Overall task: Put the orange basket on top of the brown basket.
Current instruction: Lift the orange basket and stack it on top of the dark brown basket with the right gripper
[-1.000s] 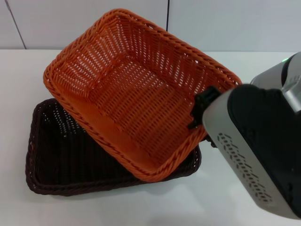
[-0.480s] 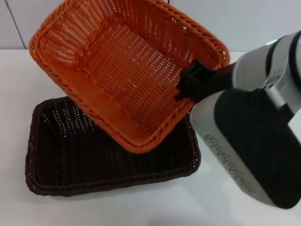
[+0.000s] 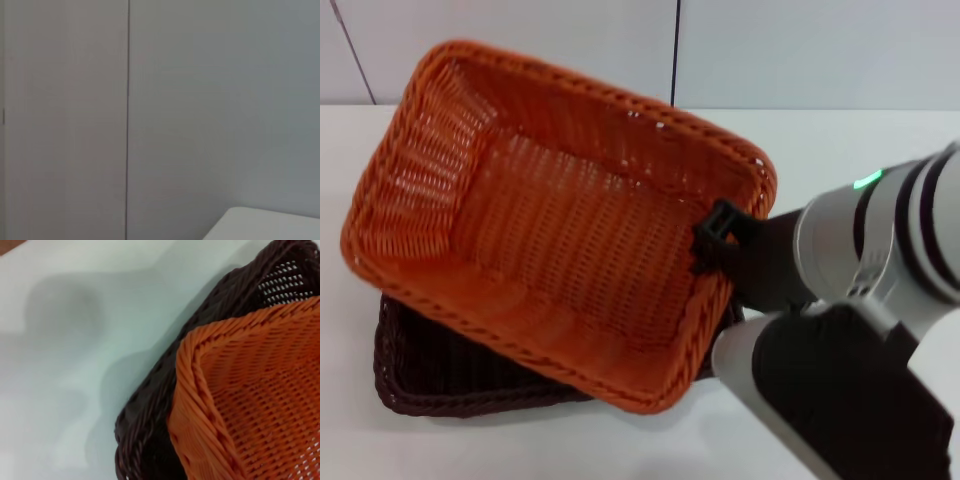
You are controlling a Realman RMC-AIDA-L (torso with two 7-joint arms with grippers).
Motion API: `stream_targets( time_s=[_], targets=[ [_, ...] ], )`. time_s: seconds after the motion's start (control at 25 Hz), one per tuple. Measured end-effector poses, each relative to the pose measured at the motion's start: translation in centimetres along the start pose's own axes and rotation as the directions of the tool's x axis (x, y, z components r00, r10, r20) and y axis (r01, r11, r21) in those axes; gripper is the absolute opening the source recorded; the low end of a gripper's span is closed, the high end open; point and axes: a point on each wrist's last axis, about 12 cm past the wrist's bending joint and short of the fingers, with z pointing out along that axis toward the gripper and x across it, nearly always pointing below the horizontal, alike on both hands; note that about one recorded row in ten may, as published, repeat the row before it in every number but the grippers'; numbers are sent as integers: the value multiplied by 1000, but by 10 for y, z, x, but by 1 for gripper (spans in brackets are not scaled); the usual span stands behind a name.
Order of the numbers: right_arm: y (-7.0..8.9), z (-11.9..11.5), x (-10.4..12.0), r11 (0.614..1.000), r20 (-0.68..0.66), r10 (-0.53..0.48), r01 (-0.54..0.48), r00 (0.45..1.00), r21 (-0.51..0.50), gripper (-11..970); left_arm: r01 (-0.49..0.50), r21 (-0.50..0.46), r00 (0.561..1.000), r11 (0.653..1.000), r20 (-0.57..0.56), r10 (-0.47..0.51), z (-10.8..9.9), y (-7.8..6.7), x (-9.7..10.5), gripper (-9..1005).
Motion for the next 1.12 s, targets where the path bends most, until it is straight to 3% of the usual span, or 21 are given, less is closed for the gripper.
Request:
stream_targets(
  time_s=[0.16,0.36,0.76,1.12],
  targets=[
    [4,8,-8,995,-38,88,-86,995,46,255,-3,4,1000,1000,-1,3,-1,0,0,637],
    [14,12,-19,990,-11,140,-140,990,28,281,-13,16,1000,1000,-3,13,0,-1,0,637],
    [24,15,-36,992,30,125,-125,992,8,331,-23,26,1000,999,-6,23,2,-3,0,638],
    [18,16,-48,992,75,96,-101,993,79,714,-32,25,999,999,-27,33,2,-1,3,638]
  ],
)
